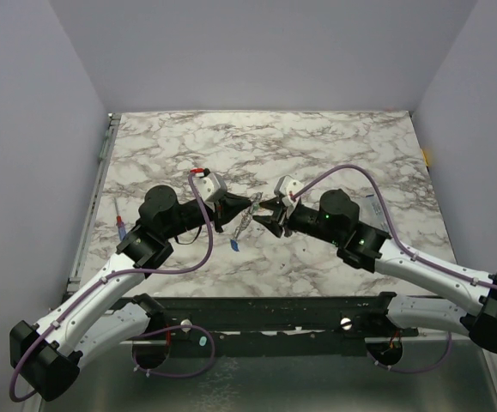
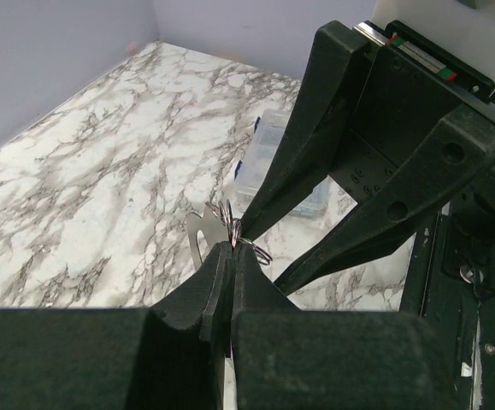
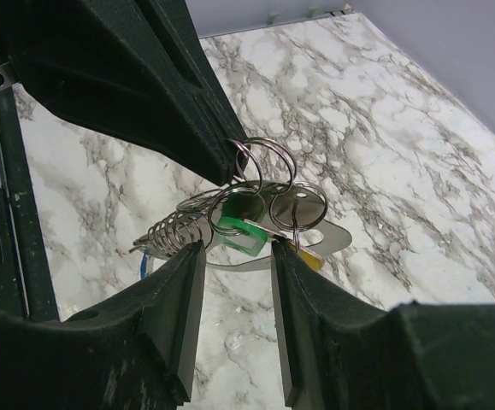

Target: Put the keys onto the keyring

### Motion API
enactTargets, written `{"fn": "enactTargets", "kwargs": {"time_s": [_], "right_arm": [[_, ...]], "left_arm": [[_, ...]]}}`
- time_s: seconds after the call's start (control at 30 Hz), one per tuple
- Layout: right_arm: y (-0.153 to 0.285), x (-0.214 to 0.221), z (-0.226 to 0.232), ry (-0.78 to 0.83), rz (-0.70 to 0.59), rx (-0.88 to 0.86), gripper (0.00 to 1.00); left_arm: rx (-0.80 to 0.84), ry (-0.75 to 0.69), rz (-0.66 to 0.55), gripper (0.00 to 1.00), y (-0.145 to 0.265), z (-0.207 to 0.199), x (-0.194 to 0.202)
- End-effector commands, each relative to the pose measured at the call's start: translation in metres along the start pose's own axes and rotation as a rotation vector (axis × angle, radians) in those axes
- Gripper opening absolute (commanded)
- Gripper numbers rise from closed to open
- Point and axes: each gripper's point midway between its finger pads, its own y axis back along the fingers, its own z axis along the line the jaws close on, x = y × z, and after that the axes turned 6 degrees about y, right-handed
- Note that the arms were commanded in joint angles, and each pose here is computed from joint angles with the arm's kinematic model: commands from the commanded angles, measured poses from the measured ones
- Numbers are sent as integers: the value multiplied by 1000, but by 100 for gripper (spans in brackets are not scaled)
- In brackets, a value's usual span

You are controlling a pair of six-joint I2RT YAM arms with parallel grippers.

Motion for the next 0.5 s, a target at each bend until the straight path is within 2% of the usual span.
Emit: {"fn": "enactTargets", "kwargs": {"time_s": [0.0, 0.3, 0.47], "right_arm": [[-1, 8, -2, 3, 7, 14, 45], [-4, 8, -4, -2, 1, 12, 48], [-7, 7, -6, -9, -3, 2, 53]], "left_arm": [[28, -34, -64, 0, 0, -7, -22], [50, -32, -71, 0, 1, -12, -24], [60, -31, -74, 0, 1, -14, -25]]}}
